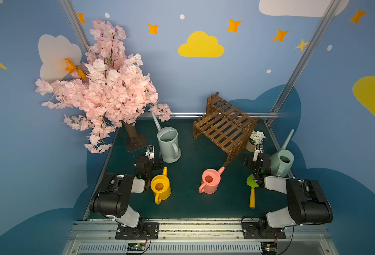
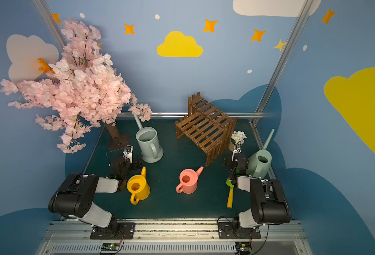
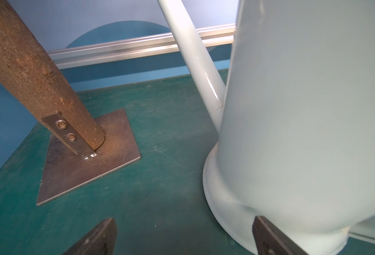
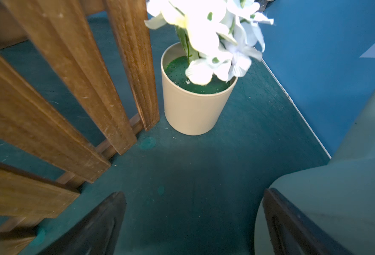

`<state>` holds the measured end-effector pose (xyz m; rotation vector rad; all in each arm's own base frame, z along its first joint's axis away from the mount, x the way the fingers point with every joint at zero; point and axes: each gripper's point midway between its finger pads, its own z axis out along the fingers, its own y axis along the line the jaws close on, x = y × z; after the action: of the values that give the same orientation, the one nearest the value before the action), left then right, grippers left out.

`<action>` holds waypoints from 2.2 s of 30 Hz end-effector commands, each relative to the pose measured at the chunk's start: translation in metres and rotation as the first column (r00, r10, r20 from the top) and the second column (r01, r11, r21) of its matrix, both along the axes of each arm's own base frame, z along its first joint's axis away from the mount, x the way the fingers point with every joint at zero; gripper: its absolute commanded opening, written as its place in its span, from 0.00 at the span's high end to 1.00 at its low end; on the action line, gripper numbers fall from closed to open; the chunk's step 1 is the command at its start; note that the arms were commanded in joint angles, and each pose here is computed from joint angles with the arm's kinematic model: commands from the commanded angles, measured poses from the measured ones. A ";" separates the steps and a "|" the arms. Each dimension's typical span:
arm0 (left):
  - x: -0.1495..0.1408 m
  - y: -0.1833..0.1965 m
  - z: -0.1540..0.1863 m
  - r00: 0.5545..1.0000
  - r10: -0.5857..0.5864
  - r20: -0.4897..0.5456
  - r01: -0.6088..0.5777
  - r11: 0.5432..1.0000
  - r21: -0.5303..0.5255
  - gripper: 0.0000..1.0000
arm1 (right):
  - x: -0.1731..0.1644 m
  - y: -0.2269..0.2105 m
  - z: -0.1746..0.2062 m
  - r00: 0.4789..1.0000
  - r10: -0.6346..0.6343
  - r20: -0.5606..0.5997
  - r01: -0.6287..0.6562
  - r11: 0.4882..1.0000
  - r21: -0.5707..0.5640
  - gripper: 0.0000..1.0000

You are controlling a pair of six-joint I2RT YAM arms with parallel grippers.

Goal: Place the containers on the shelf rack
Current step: Adjust the shelf at the center of the board.

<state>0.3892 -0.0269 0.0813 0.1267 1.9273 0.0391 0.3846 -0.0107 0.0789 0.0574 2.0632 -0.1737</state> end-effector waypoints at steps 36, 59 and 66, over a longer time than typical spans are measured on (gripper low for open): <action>-0.081 0.044 0.152 0.896 0.267 0.355 -0.235 0.963 -0.131 0.00 | -0.036 0.006 0.117 0.987 -0.078 0.139 0.054 0.985 0.166 0.03; -0.048 -0.209 0.251 0.862 -0.506 -0.031 0.492 0.850 -0.187 0.00 | -0.042 0.068 0.173 0.990 -0.028 -0.136 0.046 0.990 0.134 0.10; 0.012 -0.260 0.218 0.746 -0.594 -0.299 0.537 0.804 -0.257 0.00 | -0.005 0.076 0.170 0.989 -0.075 -0.131 0.091 0.988 0.126 0.09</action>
<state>0.4110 -0.2829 0.3357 0.5549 1.9843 -0.5187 0.3678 0.0683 0.2356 0.1718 2.2399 -0.0572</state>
